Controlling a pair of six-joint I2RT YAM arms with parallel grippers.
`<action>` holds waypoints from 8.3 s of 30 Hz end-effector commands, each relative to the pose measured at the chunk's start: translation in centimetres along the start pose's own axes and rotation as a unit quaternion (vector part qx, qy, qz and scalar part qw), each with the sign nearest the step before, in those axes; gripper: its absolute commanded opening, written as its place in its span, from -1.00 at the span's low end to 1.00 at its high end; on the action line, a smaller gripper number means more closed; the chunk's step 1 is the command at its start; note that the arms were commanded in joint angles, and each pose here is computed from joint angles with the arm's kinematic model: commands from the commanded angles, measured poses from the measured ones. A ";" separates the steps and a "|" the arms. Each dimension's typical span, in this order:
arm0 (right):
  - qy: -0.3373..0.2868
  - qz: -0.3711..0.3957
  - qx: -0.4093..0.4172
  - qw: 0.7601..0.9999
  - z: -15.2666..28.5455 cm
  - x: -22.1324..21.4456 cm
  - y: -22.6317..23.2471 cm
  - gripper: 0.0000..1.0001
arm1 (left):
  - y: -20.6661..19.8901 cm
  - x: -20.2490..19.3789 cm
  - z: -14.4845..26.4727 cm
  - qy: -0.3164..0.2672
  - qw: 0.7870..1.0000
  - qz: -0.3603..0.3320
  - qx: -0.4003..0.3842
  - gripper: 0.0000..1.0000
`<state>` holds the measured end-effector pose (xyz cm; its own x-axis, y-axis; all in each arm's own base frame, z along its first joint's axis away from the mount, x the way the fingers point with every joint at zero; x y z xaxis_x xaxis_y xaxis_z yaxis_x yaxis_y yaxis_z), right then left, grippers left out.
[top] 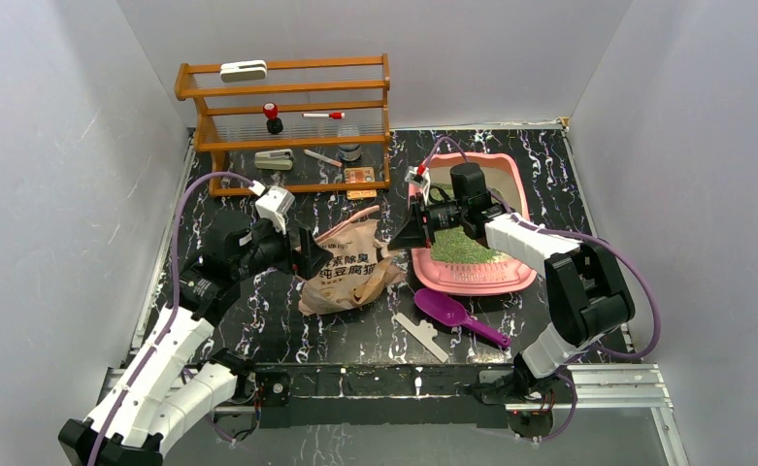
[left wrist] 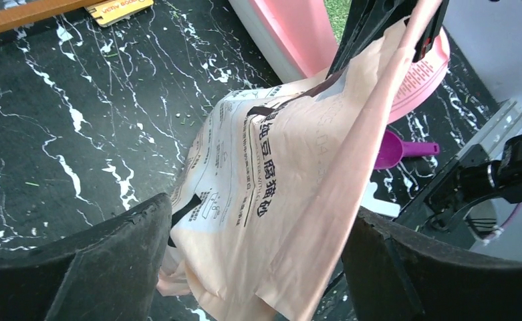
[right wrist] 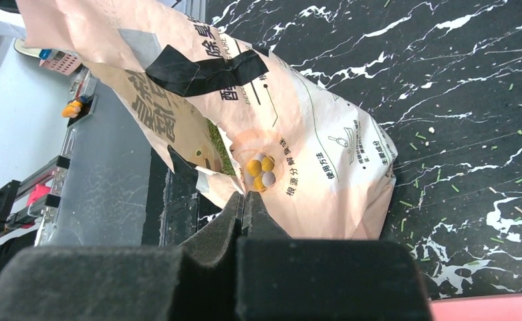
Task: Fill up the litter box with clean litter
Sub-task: Close the cat litter bag at the center of the board.
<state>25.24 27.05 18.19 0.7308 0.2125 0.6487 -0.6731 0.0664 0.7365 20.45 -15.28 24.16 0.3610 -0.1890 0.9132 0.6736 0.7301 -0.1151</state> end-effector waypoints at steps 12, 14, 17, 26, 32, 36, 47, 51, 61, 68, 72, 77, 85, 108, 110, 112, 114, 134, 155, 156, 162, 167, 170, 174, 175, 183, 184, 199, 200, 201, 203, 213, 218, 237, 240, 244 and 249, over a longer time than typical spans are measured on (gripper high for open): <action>0.030 0.044 0.057 0.997 0.3 -0.1 1.9 0.24 | 0.6 0.1 0.2 0.031 0.993 0.101 -0.052 -0.69; 0.038 0.065 0.073 0.994 0.3 -0.3 1.9 0.37 | 0.8 0.2 0.4 0.030 0.993 0.101 -0.049 -0.86; 0.045 0.097 0.051 0.993 0.1 0.2 0.4 0.49 | 0.7 0.2 0.5 0.028 0.994 0.089 -0.055 -1.00; 0.064 0.176 0.049 0.981 -0.3 1.4 -2.8 0.55 | 0.1 0.3 1.4 0.008 0.996 0.056 -0.064 -1.00; 0.059 0.115 0.142 0.981 -0.5 0.6 -0.4 0.40 | 1.1 0.2 1.1 0.014 0.998 0.056 -0.033 -1.00; 0.069 0.078 0.123 0.987 -0.4 1.0 0.3 -0.38 | 2.2 0.9 1.4 -0.002 0.999 0.044 0.008 -1.00; 0.063 -0.045 0.142 0.987 0.9 3.6 6.8 -1.00 | 3.6 3.3 2.3 0.004 1.000 0.002 0.003 -1.00; 0.071 -0.083 0.147 0.983 1.4 2.6 7.9 -1.00 | 4.3 3.3 2.9 0.010 1.000 0.017 -0.007 -1.00; 0.105 -0.184 0.047 0.976 0.9 -3.3 3.4 -1.00 | 4.9 1.6 2.5 0.041 0.996 0.070 -0.029 -1.00; 0.100 -0.177 0.044 0.978 0.5 -1.3 3.2 -0.06 | 3.6 1.9 2.1 0.050 0.989 0.087 -0.105 -1.00; 0.084 -0.114 0.047 0.989 0.1 0.5 4.2 0.24 | 3.3 2.6 2.1 0.045 0.987 0.089 -0.125 -1.00; 0.068 -0.004 0.072 0.995 -1.9 1.0 4.4 0.51 | 3.8 2.3 1.8 0.052 0.988 0.092 -0.114 -1.00; 0.093 0.006 0.117 0.989 -3.8 2.8 5.6 0.48 | 4.5 2.2 1.8 0.061 0.990 0.094 -0.086 -1.00; 0.103 -0.135 0.071 0.983 -4.2 1.8 5.9 -0.58 | 2.3 3.1 2.0 0.044 0.975 0.102 -0.193 0.02; 0.096 -0.128 0.063 0.985 -4.1 2.0 5.9 -0.25 | 2.3 3.3 1.7 0.043 0.972 0.114 -0.202 -0.08; 0.087 -0.110 0.056 0.988 -4.0 2.1 6.0 0.15 | 2.7 3.0 1.3 0.053 0.971 0.125 -0.196 -0.33; 0.075 -0.090 0.053 0.992 -3.9 2.3 6.1 0.33 | 3.2 2.7 1.0 0.065 0.972 0.132 -0.183 -0.57; 0.001 -0.034 0.053 0.998 -6.3 4.2 5.4 0.49 | 3.6 2.1 0.4 0.110 0.957 0.193 -0.187 -0.59; 0.019 -0.167 0.076 0.983 -6.9 2.5 4.5 -0.17 | 2.2 1.6 -0.9 0.081 0.912 0.231 -0.330 -0.14; 0.017 -0.168 0.076 0.983 -6.8 2.5 4.4 -0.25 | 2.0 1.5 -0.8 0.080 0.910 0.232 -0.335 -0.28; 0.024 -0.166 0.111 0.979 -5.5 3.2 5.2 -0.78 | 1.5 0.2 -0.5 0.096 0.908 0.247 -0.323 -0.97; 0.076 -0.170 0.154 0.970 -4.7 2.7 6.4 -1.00 | 1.2 0.6 0.0 0.099 0.912 0.243 -0.314 -1.00; 0.095 -0.195 0.159 0.963 -4.5 2.3 6.3 -1.00 | 1.5 0.4 -0.2 0.112 0.912 0.251 -0.304 -1.00; 0.102 -0.230 0.156 0.955 -4.2 2.0 5.9 -0.71 | 2.5 -0.3 -0.6 0.153 0.919 0.256 -0.257 -1.00; 0.096 -0.234 0.152 0.955 -4.2 2.0 5.7 -0.56 | 2.8 -0.5 -0.7 0.164 0.921 0.257 -0.244 -1.00; 0.078 -0.295 0.109 0.946 -4.9 2.0 3.9 -0.44 | 3.5 -2.4 -1.1 0.214 0.910 0.289 -0.206 -1.00; 0.076 -0.306 0.094 0.944 -5.1 1.9 3.4 -0.57 | 3.6 -2.4 -1.1 0.216 0.910 0.289 -0.202 -1.00; 0.084 -0.313 -0.057 0.944 -5.0 0.7 0.4 -0.51 | 4.3 -1.9 -1.3 0.217 0.918 0.277 -0.183 0.01; 0.084 -0.312 -0.070 0.944 -4.9 0.6 0.2 -0.48 | 4.4 -2.0 -1.3 0.219 0.918 0.277 -0.180 0.03; 0.085 -0.307 -0.082 0.944 -4.8 0.6 0.0 -0.45 | 4.3 -2.0 -1.3 0.220 0.918 0.277 -0.179 0.07; 0.087 -0.298 -0.106 0.945 -4.6 0.4 -0.4 -0.35 | 4.4 -2.1 -1.3 0.222 0.918 0.277 -0.177 0.12; -0.033 -0.068 -0.260 0.963 -0.4 4.7 0.1 0.23 | 4.8 -3.1 -1.0 0.247 0.919 0.271 -0.144 0.06; -0.116 0.097 -0.284 0.947 2.6 6.8 2.7 0.28 | 4.9 -3.4 -0.9 0.250 0.920 0.268 -0.137 0.06; -0.002 0.430 -0.089 0.898 0.2 -0.8 7.5 0.43 | 5.0 -2.8 -0.9 0.238 0.925 0.269 -0.127 0.08; 0.021 0.418 -0.093 0.903 -0.4 -1.7 6.5 0.35 | 5.0 -2.8 -0.8 0.238 0.925 0.269 -0.127 0.08; 0.066 0.392 -0.100 0.912 -1.7 -3.1 4.5 0.19 | 4.9 -2.8 -0.7 0.238 0.925 0.268 -0.121 0.10; 0.074 0.387 -0.118 0.911 -2.3 -3.0 3.0 0.18 | 4.9 -2.8 -0.6 0.237 0.927 0.264 -0.120 0.11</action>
<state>19.81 28.03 16.91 0.0587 0.4292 0.9013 -0.9980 0.0465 0.0428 23.54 -11.53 19.28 0.9033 -0.1600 0.3981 0.3997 0.6509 -0.6455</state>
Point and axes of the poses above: each gripper's point midway between its finger pads, its own z axis back along the fingers, its own y axis along the line the jaws close on, x = y × z, the point moved 3 cm from there along z, back along the fingers, and after that the axes turned 13 degrees about -z, right-handed, at the moved point
